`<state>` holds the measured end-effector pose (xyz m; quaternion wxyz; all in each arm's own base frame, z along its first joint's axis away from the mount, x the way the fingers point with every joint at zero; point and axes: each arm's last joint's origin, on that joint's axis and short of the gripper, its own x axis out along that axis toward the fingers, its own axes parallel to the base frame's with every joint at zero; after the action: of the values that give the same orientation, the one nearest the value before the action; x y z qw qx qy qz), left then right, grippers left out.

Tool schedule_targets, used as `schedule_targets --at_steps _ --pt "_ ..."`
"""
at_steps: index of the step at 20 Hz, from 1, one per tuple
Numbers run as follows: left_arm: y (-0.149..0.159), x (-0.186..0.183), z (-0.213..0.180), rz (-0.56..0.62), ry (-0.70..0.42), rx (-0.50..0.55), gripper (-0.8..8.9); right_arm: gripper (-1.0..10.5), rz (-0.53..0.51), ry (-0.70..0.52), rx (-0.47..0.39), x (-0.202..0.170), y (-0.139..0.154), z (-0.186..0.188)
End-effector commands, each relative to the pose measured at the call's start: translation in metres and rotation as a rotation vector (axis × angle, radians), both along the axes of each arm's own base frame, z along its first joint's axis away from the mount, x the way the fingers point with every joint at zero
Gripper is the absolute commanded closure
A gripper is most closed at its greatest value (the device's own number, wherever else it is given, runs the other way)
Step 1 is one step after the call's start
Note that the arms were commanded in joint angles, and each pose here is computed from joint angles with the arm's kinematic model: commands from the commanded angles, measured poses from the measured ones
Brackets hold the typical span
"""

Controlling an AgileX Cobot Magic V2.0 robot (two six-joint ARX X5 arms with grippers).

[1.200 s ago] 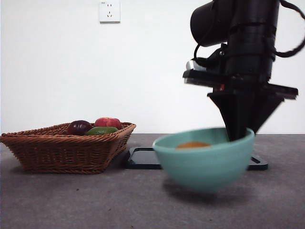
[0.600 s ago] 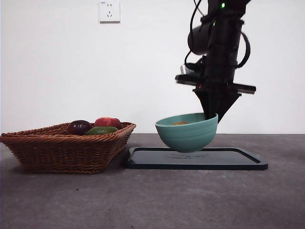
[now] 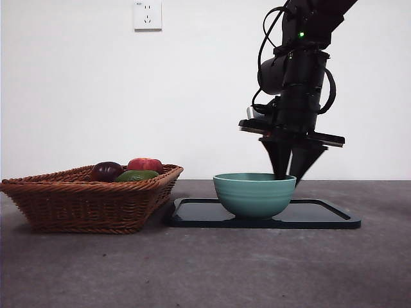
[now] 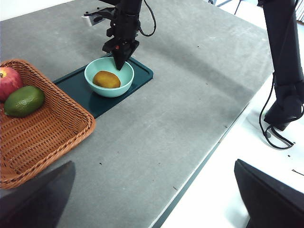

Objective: Pick up the wifruite, put it on the bowl, pick up the plate, put it on desk

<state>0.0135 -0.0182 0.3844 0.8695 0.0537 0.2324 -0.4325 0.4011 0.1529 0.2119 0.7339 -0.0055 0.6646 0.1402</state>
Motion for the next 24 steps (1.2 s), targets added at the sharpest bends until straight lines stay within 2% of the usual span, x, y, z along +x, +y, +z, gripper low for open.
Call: schedule_targets --at_steps 1,3,6,10,12,15,20,24 --pt "0.0 0.0 0.003 -0.012 -0.019 -0.011 2.15 4.9 -0.015 -0.009 0.001 0.004 0.002 0.003" --pt "0.0 0.0 0.003 -0.012 -0.019 -0.011 2.15 3.9 -0.018 -0.059 0.0 -0.001 -0.003 0.026" --pt "0.0 0.0 0.003 -0.012 -0.019 -0.011 2.15 3.9 -0.027 -0.164 -0.016 -0.027 -0.014 0.082" --pt "0.0 0.0 0.003 -0.012 -0.019 -0.01 2.15 3.9 -0.025 -0.246 -0.079 -0.09 -0.03 0.15" --pt "0.0 0.0 0.004 -0.012 -0.02 -0.012 2.15 3.9 0.008 -0.302 -0.07 -0.131 -0.034 0.175" --pt "-0.001 0.0 0.006 -0.012 -0.033 -0.035 2.15 3.9 0.061 -0.354 -0.037 -0.183 -0.041 0.183" --pt "-0.001 0.0 0.006 -0.012 -0.036 -0.041 2.15 3.9 0.138 -0.485 0.062 -0.26 -0.059 0.166" --pt "-0.001 0.0 0.006 -0.012 -0.036 -0.041 2.15 3.9 0.076 -0.569 0.195 -0.308 -0.082 0.145"
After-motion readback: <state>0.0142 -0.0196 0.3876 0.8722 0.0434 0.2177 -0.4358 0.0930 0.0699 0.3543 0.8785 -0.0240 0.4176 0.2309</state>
